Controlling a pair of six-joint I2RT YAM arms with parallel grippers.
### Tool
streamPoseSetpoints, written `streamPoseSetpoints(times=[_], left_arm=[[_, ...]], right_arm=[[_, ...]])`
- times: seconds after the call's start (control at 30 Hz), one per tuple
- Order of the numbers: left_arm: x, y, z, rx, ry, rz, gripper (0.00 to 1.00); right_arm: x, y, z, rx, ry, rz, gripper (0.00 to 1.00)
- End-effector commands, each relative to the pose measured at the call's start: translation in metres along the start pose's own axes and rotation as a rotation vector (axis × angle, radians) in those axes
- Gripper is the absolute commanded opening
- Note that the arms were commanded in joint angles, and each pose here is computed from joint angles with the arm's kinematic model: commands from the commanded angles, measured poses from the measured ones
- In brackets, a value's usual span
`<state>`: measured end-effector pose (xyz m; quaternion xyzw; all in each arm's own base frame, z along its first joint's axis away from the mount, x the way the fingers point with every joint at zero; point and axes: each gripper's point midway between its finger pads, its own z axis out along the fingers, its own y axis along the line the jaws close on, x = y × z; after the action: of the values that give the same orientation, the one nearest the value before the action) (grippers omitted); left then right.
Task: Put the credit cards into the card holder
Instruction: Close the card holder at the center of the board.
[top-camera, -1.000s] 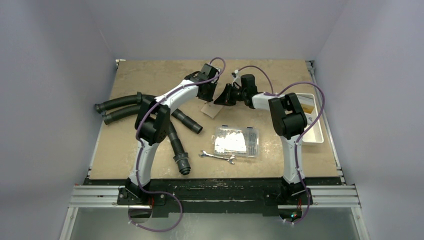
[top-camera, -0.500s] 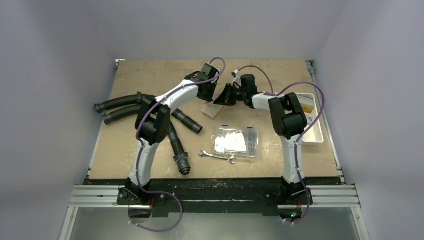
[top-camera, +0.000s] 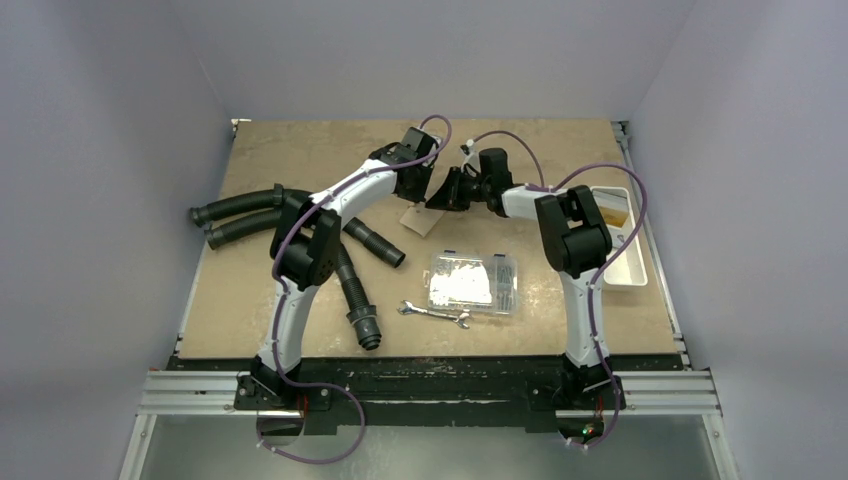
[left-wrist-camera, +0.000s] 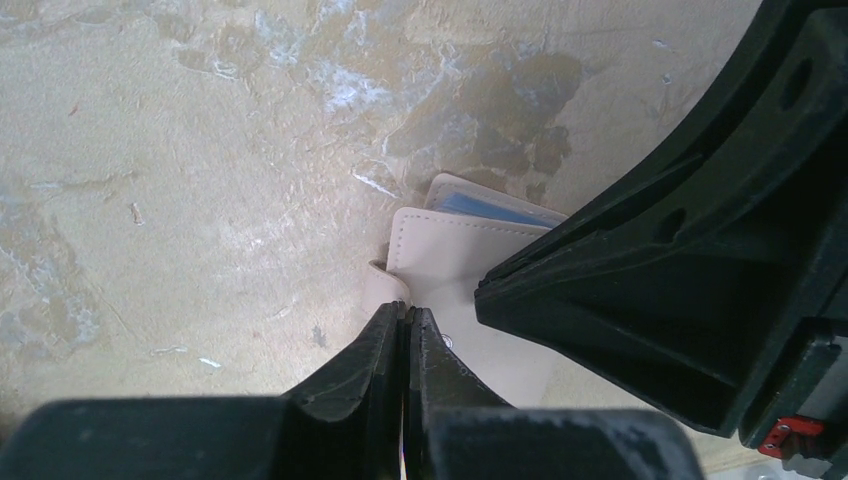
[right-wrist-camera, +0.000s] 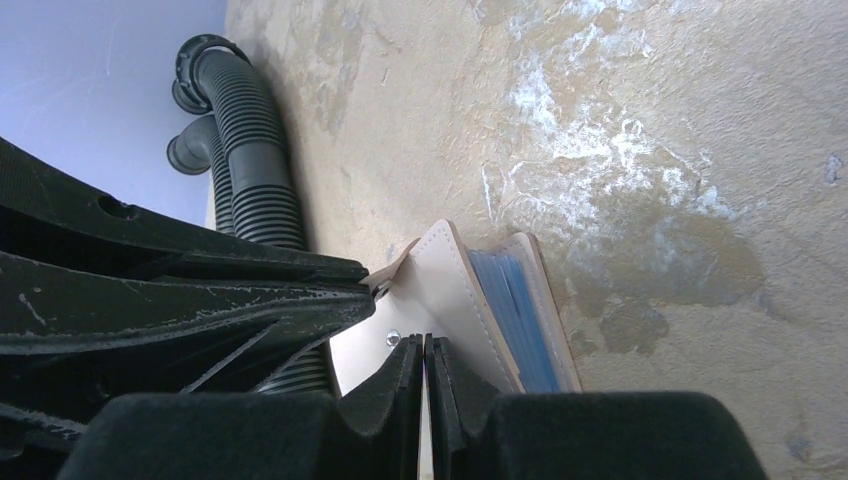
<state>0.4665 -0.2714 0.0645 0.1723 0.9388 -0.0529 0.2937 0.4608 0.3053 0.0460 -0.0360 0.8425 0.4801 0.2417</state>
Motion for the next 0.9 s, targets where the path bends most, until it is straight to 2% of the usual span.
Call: streamPoseSetpoints(times=[0.0, 0.7, 0.87], left_arm=[[-0.019, -0.008, -0.016, 0.06, -0.06, 0.008, 0.0], [-0.004, -0.01, -0.03, 0.095, -0.06, 0.045, 0.0], [-0.003, -0.005, -0.023, 0.085, -0.053, -0.01, 0.0]], right_arm=[[0.032, -0.023, 0.013, 0.071, 0.083, 0.029, 0.14], [0.033, -0.029, 0.018, 0.117, 0.103, 0.009, 0.15], [0.027, -0.009, 0.008, 0.115, 0.105, -0.029, 0.21]])
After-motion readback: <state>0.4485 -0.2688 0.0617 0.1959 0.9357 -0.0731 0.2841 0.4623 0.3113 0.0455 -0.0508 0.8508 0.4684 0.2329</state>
